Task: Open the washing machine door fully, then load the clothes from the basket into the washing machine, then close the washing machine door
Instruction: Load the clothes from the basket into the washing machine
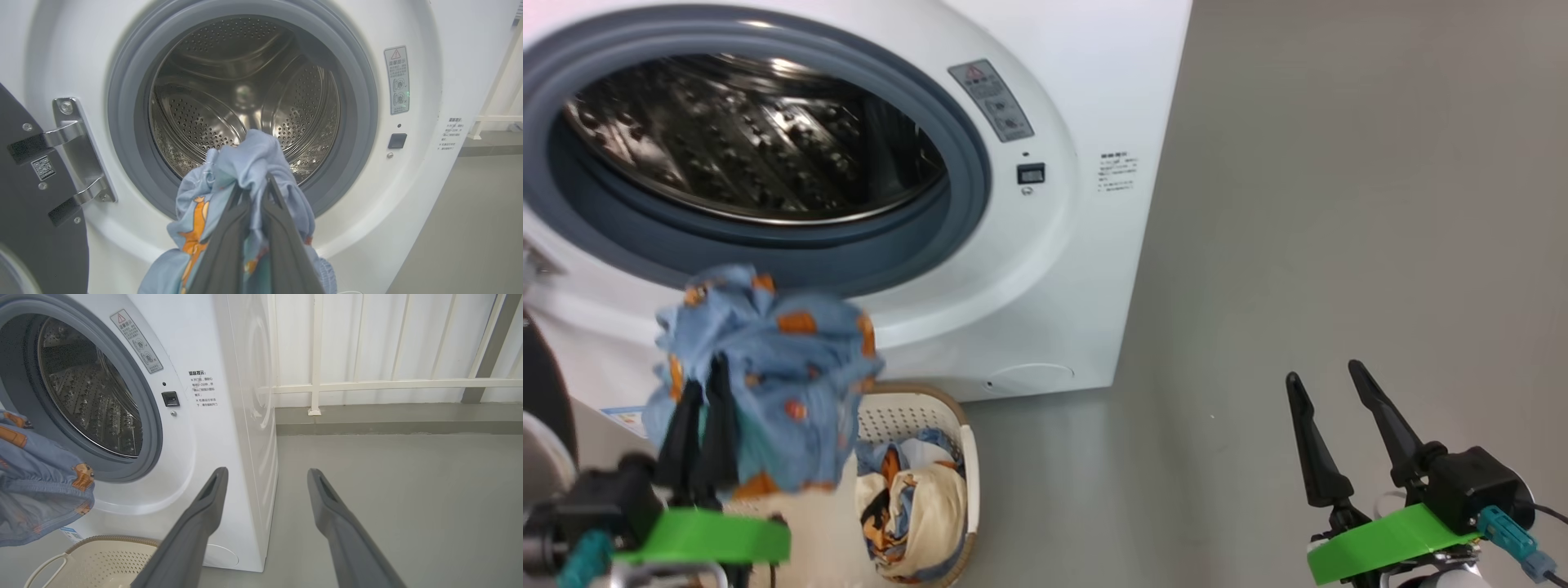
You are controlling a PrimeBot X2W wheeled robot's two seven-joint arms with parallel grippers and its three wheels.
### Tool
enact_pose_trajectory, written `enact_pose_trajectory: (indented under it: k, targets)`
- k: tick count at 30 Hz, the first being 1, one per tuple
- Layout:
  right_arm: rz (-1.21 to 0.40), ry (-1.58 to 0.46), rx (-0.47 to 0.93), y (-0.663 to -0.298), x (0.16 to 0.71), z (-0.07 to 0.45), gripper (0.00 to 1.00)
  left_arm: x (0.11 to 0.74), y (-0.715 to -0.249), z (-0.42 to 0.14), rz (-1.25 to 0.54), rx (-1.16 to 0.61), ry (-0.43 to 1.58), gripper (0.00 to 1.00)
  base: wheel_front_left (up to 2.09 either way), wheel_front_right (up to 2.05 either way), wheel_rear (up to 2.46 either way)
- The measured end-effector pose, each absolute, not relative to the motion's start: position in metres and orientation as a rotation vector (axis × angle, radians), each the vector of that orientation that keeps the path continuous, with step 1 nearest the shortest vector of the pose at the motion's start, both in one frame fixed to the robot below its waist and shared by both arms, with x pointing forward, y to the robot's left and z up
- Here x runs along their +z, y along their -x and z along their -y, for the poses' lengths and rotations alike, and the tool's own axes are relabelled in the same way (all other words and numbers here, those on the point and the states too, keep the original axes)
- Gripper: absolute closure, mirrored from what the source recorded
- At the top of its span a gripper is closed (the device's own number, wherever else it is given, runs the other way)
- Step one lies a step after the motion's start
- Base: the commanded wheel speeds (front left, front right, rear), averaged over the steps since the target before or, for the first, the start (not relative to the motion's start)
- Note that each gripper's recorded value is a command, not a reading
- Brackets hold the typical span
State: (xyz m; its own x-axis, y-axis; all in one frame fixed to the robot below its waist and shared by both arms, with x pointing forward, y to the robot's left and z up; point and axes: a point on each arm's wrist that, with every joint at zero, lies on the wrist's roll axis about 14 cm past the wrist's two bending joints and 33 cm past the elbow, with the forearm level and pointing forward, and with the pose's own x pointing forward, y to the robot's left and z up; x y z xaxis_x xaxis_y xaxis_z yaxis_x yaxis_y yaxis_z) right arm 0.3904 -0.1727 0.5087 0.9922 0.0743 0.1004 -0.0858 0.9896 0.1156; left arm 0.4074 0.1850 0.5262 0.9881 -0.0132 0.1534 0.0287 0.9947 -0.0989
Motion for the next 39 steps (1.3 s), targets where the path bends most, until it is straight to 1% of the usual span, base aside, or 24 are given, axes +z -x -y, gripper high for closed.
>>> enact_pose_trajectory:
  k: [17, 23, 36, 39]
  targets:
    - [0.04, -0.109, 0.023, -0.405, 0.487, 0.192, 0.0, 0.55, -0.518, -0.174, 0.241, -0.095, 0.069, 1.0, 0.0, 0.0, 0.0]
    - [-0.001, -0.116, -0.001, -0.407, 0.472, 0.199, 0.0, 0.531, -0.546, -0.168, 0.196, -0.111, 0.08, 1.0, 0.0, 0.0, 0.0]
    - [-0.066, -0.13, 0.006, -0.432, 0.44, 0.196, 0.0, 0.473, -0.61, -0.154, 0.059, -0.171, 0.059, 1.0, 0.0, 0.0, 0.0]
    - [-0.088, -0.133, 0.008, -0.437, 0.429, 0.195, 0.0, 0.461, -0.625, -0.15, 0.032, -0.178, 0.084, 1.0, 0.0, 0.0, 0.0]
